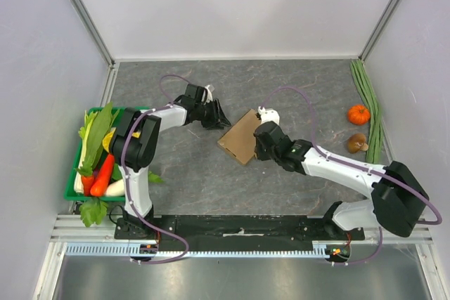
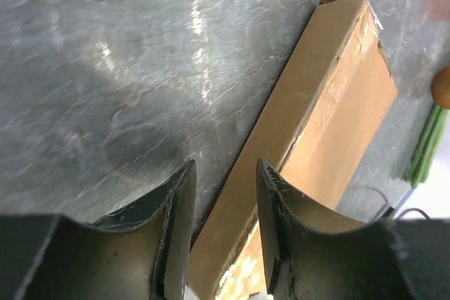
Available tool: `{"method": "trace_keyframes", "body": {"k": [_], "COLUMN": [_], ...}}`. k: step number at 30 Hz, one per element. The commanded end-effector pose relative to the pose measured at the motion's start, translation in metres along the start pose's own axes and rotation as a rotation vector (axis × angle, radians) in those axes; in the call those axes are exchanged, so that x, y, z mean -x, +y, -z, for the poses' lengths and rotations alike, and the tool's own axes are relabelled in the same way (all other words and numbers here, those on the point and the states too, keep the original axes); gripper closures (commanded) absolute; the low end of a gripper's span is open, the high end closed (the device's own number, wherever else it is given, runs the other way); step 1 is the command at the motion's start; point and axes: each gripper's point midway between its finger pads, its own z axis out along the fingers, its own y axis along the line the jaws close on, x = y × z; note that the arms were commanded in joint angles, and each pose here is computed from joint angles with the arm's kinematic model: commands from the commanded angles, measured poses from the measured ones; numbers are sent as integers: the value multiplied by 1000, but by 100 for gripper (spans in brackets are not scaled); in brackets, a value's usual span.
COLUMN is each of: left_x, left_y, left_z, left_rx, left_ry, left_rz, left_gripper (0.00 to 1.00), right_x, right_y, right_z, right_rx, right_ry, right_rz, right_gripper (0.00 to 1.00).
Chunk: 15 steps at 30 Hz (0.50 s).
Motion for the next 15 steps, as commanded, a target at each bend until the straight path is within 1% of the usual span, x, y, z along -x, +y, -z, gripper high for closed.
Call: {"method": "trace_keyframes", "body": {"k": [1, 2, 4, 5, 6, 7, 8, 9, 10, 11, 12, 13, 14, 15], "left_x": [25, 28, 24, 21, 13, 13, 5, -3, -9, -16, -27, -38, -47, -58], "left_y": [-4, 4, 0, 1, 4, -3, -3, -2, -14, -17, -18, -27, -29, -29], "left_z": [46, 55, 78, 86, 91, 103, 106, 108, 114, 113, 112, 111, 109, 107], "left_rx": [166, 222, 235, 248, 260, 247, 251, 245, 199, 175, 151, 109, 88, 70], "left_ry": [-165, -215, -266, -279, -270, -290, -270, -253, -241, -221, -189, -153, -123, -87], "left_rz": [13, 29, 25, 20, 19, 7, 5, 3, -13, -31, -46, -66, -79, -86], "left_gripper": [53, 53, 50, 50, 48, 48, 47, 46, 46, 43, 42, 41, 39, 39], "right_x": [55, 61, 78, 91, 97, 104, 121, 123, 139, 148, 148, 167, 174, 169], "right_y": [-9, -16, -21, -24, -28, -32, -40, -45, -49, -63, -66, -68, -78, -79], "right_z": [30, 38, 56, 63, 63, 62, 63, 51, 50, 44, 27, 24, 17, -3], "right_rx": [-66, -94, -101, -116, -130, -143, -163, -192, -210, -246, -258, -266, -287, -274], "right_ry": [-173, -199, -261, -296, -301, -303, -321, -295, -308, -309, -275, -301, -293, -242], "right_rz": [-96, -99, -91, -94, -54, -43, -47, -26, -6, -12, 11, 28, 23, 41], "right_gripper": [100, 100, 100, 100, 100, 100, 100, 100, 100, 100, 100, 100, 100, 100]}}
